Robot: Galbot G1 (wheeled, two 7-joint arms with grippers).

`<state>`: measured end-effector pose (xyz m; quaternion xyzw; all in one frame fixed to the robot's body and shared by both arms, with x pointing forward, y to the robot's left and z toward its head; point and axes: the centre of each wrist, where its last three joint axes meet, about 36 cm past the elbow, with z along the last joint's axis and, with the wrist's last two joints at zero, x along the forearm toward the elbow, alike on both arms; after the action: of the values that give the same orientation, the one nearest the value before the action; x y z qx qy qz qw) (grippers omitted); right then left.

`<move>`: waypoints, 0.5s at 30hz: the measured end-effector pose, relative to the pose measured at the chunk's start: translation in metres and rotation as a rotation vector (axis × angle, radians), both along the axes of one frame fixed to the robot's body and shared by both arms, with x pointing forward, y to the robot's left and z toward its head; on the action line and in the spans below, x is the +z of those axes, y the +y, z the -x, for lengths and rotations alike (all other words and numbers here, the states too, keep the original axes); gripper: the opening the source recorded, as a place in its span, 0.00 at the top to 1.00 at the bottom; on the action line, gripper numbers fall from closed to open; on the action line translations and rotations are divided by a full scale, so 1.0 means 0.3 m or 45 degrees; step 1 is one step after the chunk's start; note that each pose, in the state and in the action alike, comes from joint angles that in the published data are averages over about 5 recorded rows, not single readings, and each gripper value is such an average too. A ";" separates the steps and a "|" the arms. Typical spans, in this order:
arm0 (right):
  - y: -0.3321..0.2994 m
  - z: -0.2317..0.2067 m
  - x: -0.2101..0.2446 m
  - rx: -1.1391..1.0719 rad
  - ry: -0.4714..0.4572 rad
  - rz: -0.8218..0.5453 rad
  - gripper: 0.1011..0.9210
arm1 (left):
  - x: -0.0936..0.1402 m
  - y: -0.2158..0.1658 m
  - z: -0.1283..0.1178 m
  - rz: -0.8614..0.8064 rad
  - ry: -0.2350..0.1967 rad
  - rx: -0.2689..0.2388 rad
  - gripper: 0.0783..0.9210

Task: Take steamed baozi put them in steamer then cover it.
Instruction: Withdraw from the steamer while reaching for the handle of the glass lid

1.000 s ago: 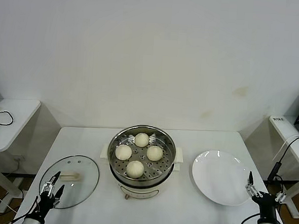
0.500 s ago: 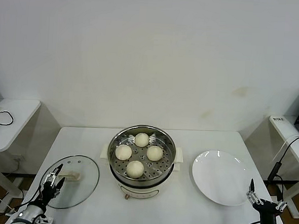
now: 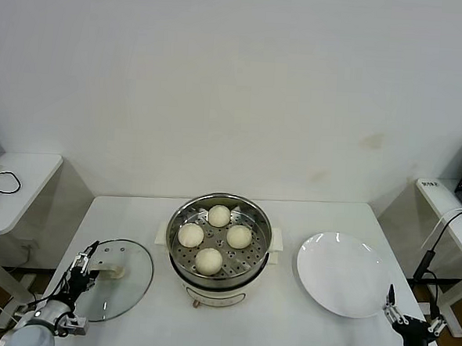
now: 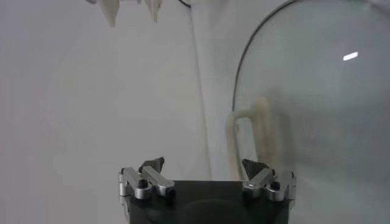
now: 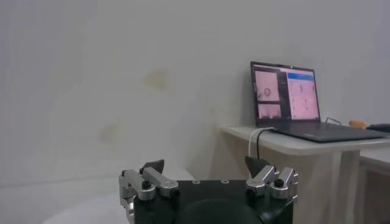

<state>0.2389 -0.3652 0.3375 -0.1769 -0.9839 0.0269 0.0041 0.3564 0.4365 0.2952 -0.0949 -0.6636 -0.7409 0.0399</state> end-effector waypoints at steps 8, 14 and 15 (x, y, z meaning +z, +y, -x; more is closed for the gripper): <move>0.002 0.006 -0.005 -0.001 0.010 0.004 0.12 | -0.032 -0.011 -0.044 0.053 -0.009 0.017 0.12; 0.005 0.010 -0.010 0.000 0.017 0.005 0.12 | -0.064 -0.019 -0.059 0.086 -0.009 0.032 0.19; 0.006 0.010 -0.010 0.000 0.017 0.004 0.12 | -0.069 -0.019 -0.060 0.089 -0.010 0.035 0.22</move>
<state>0.2360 -0.3633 0.3344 -0.1767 -0.9838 0.0297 0.0104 0.3745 0.4308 0.2744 -0.0843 -0.6905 -0.7171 0.0442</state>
